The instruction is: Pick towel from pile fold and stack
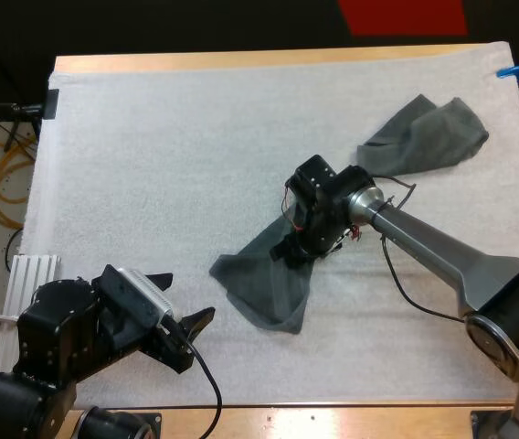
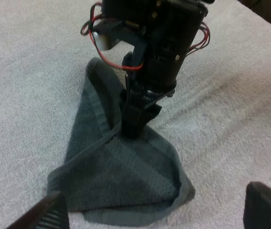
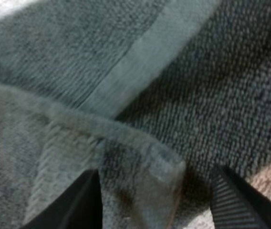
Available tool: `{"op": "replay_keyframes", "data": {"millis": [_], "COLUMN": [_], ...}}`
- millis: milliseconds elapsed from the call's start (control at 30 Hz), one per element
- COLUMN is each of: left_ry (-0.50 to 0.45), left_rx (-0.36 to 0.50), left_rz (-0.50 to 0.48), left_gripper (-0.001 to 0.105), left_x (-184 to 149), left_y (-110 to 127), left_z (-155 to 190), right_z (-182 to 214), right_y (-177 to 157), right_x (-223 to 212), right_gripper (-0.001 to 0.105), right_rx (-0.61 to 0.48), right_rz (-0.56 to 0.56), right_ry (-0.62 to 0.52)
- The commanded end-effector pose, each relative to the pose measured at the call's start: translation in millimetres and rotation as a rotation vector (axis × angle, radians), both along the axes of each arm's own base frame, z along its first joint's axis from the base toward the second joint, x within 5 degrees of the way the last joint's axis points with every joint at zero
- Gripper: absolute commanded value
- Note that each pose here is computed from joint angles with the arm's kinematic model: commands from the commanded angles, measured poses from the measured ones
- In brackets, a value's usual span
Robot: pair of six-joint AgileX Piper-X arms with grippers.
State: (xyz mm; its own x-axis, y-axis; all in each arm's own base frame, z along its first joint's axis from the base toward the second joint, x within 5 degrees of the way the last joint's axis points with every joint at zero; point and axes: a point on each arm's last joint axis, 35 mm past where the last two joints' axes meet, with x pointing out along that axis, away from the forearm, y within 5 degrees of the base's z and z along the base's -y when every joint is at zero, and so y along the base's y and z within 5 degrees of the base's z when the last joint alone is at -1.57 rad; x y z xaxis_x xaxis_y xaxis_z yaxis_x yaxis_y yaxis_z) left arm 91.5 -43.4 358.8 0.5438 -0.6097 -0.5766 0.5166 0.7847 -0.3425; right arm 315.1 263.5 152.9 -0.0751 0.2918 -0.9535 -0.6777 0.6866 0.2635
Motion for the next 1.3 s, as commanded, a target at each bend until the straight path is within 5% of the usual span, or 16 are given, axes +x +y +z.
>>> {"op": "replay_keyframes", "data": {"millis": [0,100,233,400,667,967,1267], "left_ry": [-0.01,-0.01,-0.01,-0.01,-0.022,-0.019,0.07], "left_rx": [-0.005,-0.005,-0.005,-0.005,0.015,0.02,0.027], "left_rz": [-0.009,-0.009,-0.009,-0.009,-0.028,-0.046,-0.283], "left_gripper": [0.072,0.072,0.072,0.072,0.072,0.072,0.072], "left_x": [-0.5,-0.5,-0.5,-0.5,-1.0,-0.1,14.1], "left_y": [-0.5,-0.5,-0.5,-0.5,-0.4,-2.2,-35.2], "left_z": [0.7,0.7,0.7,0.7,0.0,-0.6,-12.5], "right_z": [1.5,-2.7,-1.6,11.5,73.8,64.9,42.1], "right_y": [1.0,1.9,2.9,-1.5,-34.6,-96.9,-138.0], "right_x": [1.2,2.3,3.6,-1.6,-26.3,-100.9,-154.2], "right_gripper": [0.049,0.043,0.001,0.0,0.0,0.0,0.0], "right_rx": [0.017,0.019,0.03,0.016,-0.159,-0.229,-0.188], "right_rz": [0.008,0.032,0.041,0.055,0.048,-0.21,-0.39], "right_ry": [0.004,-0.004,-0.02,-0.013,-0.135,-0.14,-0.123]}}
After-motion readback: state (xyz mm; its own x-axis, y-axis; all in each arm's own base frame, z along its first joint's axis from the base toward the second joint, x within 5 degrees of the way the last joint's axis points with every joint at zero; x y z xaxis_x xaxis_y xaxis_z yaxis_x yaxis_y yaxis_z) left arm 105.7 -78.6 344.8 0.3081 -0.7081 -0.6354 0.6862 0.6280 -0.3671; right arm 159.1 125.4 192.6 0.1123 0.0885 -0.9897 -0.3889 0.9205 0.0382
